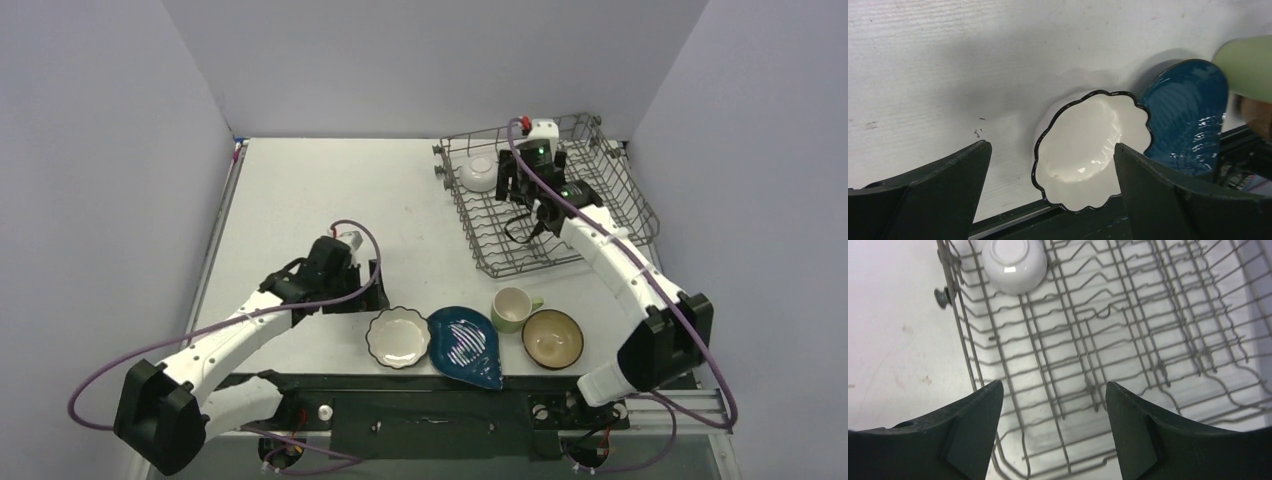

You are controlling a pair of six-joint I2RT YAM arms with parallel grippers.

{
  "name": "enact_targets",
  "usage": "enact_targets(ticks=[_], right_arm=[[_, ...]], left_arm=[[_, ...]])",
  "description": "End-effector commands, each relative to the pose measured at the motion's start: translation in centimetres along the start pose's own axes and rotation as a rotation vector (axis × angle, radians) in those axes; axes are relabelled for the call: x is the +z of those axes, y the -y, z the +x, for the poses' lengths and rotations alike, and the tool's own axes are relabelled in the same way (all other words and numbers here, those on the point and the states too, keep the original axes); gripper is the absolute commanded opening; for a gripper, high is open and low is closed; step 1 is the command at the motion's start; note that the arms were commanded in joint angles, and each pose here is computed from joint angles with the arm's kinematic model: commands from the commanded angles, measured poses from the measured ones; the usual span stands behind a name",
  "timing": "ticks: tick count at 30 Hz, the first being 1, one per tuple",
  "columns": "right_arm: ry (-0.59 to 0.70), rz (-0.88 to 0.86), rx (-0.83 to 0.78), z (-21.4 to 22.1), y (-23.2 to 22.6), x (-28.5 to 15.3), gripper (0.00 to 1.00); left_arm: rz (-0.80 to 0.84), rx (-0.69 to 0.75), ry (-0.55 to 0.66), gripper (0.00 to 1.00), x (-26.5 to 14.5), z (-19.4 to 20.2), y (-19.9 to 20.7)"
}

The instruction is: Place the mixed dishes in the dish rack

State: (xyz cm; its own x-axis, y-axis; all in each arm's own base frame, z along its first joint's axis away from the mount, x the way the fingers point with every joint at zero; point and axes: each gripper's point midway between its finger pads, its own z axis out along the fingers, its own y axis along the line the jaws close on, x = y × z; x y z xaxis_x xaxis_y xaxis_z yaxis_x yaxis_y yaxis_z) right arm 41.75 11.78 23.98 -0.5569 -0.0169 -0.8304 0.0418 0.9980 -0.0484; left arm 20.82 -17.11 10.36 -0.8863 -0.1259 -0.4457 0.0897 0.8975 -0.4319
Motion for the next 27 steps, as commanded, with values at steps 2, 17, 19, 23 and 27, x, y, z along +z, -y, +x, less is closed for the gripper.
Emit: enact_targets(ticks=[2, 17, 19, 23, 27], right_arm=[[0.029, -0.103, 0.156, 2.7, -0.6, -4.2, 0.71], [0.067, -0.12, 0.199, 6.2, 2.5, -10.5, 0.7], [0.057, -0.12, 0.199, 6.6, 2.5, -10.4, 0.7], [0.043, -0.131, 0.2, 7.1, 2.2, -10.3, 0.7], [0.035, -0.131, 0.2, 7.5, 2.1, -10.2, 0.7]], left_arm=[[-0.215, 0.021, 0.112, 0.88, 1.4, -0.2, -1.4], [-0.369, 0.104, 0.082, 0.48, 4.7, 4.1, -1.9], [-0.358, 0.105, 0.077, 0.43, 5.0, 4.3, -1.7], [-0.342, 0.11, 0.075, 0.34, 5.4, 4.7, -1.4], [-0.35, 0.117, 0.058, 0.28, 6.0, 5.1, -1.5]])
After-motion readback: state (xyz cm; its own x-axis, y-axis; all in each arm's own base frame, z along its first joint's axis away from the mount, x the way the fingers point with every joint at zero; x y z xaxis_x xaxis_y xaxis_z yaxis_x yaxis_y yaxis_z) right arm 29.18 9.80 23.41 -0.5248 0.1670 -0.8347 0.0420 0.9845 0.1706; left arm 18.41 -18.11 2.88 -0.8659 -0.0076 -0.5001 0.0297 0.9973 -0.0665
